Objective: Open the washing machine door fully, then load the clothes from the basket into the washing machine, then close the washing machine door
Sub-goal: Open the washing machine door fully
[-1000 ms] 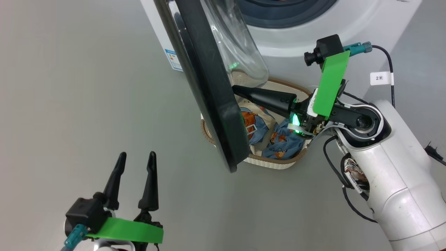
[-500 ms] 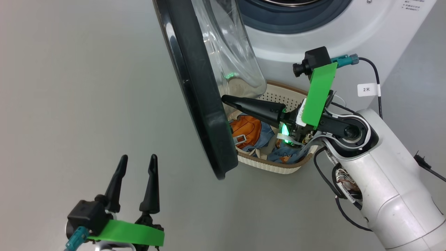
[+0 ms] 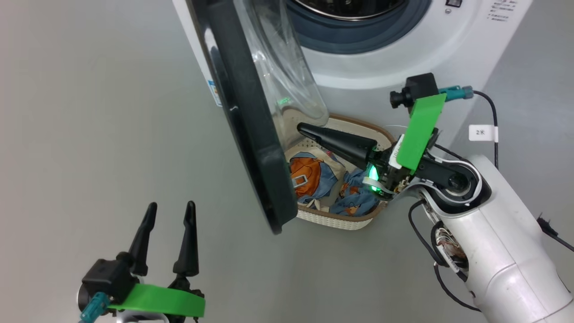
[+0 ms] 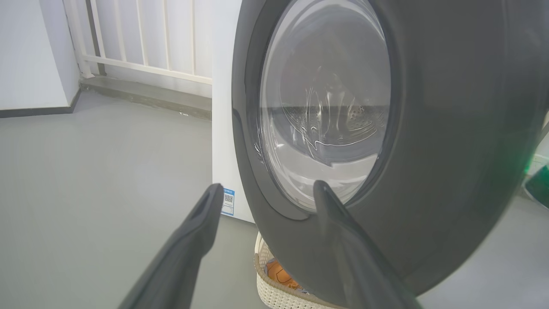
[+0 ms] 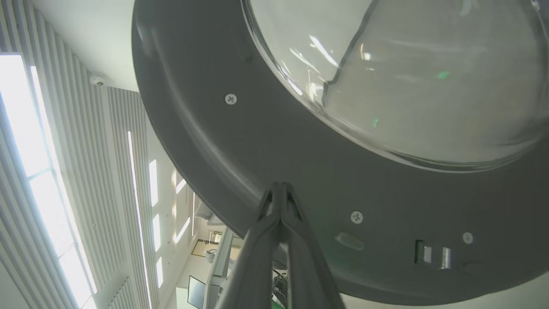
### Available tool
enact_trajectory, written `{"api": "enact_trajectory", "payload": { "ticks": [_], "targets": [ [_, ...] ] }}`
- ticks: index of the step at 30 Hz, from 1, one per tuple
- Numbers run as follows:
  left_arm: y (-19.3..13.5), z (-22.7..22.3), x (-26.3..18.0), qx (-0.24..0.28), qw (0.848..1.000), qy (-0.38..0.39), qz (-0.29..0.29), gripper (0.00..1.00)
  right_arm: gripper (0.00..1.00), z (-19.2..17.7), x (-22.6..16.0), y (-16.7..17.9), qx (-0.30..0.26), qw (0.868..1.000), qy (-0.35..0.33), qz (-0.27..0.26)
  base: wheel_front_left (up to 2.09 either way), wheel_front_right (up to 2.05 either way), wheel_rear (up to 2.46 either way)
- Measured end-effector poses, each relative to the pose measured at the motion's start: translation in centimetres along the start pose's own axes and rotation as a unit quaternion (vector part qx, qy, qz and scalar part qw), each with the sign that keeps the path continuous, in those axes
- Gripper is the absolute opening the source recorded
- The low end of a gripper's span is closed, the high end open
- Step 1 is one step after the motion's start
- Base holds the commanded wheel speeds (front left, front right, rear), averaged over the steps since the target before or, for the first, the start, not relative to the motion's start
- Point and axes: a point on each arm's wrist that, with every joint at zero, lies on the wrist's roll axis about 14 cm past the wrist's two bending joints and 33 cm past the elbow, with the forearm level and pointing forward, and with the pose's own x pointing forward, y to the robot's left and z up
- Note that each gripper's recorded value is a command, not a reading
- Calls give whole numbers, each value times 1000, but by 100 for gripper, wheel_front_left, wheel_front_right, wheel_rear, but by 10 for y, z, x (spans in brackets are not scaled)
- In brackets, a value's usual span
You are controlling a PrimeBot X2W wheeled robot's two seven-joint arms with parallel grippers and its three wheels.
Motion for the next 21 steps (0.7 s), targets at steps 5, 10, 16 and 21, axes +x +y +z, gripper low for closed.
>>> {"api": "enact_trajectory", "payload": {
  "ticks": [5,10,16,21],
  "targets": [
    [0,1,3,2,1000,-2,-1,100,100,11,-22,-8,-9,999,-48,-25,0,0,0],
    [0,3,6,1,1000,-7,-6,100,100,20,-55,-22,-14,993,-104,-60,0,0,0],
    [-2,2,6,0,1000,-7,-11,100,100,26,-98,-35,-19,980,-173,-97,0,0,0],
    [-5,-1,8,0,1000,-4,-17,100,100,29,-137,-41,-24,966,-227,-123,0,0,0]
  ]
}}
